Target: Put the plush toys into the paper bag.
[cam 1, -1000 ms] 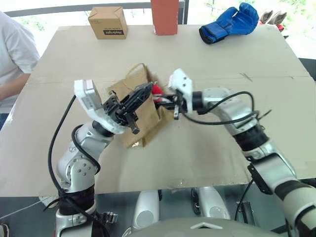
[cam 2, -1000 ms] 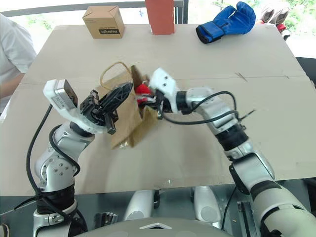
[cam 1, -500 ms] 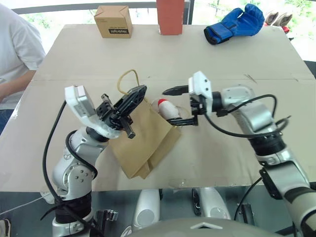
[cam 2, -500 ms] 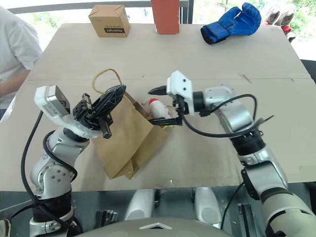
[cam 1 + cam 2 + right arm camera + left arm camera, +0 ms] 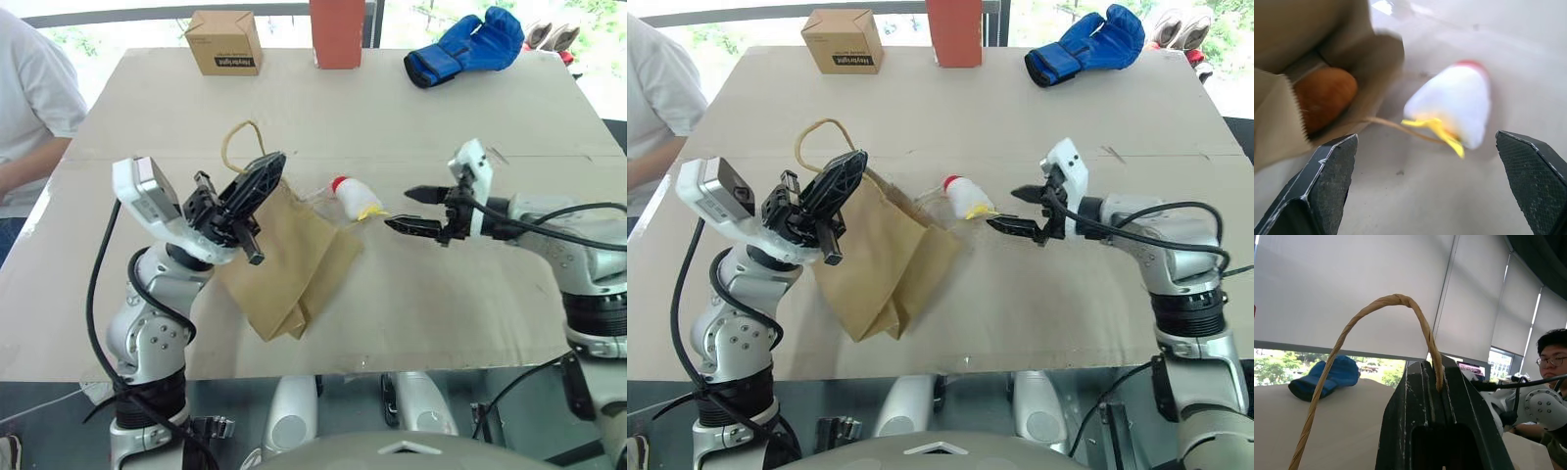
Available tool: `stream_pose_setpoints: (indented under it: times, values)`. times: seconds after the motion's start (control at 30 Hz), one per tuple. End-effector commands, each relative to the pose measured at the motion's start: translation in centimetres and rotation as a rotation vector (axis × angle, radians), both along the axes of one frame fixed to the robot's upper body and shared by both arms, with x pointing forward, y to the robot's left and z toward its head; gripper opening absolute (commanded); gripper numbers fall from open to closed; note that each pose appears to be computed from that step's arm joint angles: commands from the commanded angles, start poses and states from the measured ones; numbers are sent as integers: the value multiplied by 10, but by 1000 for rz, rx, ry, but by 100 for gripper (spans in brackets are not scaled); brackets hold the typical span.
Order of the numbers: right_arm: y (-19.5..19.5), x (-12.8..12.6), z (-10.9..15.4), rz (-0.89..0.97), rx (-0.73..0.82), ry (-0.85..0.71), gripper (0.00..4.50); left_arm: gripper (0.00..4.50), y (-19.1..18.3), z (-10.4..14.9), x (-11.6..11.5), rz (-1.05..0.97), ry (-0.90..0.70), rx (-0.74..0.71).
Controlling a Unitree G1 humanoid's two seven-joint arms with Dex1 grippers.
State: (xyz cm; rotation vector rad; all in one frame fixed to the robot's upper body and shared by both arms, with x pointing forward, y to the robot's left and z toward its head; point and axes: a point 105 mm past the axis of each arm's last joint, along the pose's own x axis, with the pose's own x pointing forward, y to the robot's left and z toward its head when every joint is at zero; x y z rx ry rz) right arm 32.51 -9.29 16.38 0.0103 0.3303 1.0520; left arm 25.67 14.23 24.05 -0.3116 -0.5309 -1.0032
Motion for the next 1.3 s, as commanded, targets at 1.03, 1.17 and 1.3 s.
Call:
stream_pose_setpoints:
  times: [1.03,1.17,1.3]
  values:
    - [37,-30,65,276,-20,-587,2,0,-39,23,34,-229,-139,93]
    - [47,-44,60,309,-44,-576,2,0,-52,36,44,-331,-178,105]
    - [65,-49,45,356,-80,-571,2,0,-59,44,46,-402,-204,126]
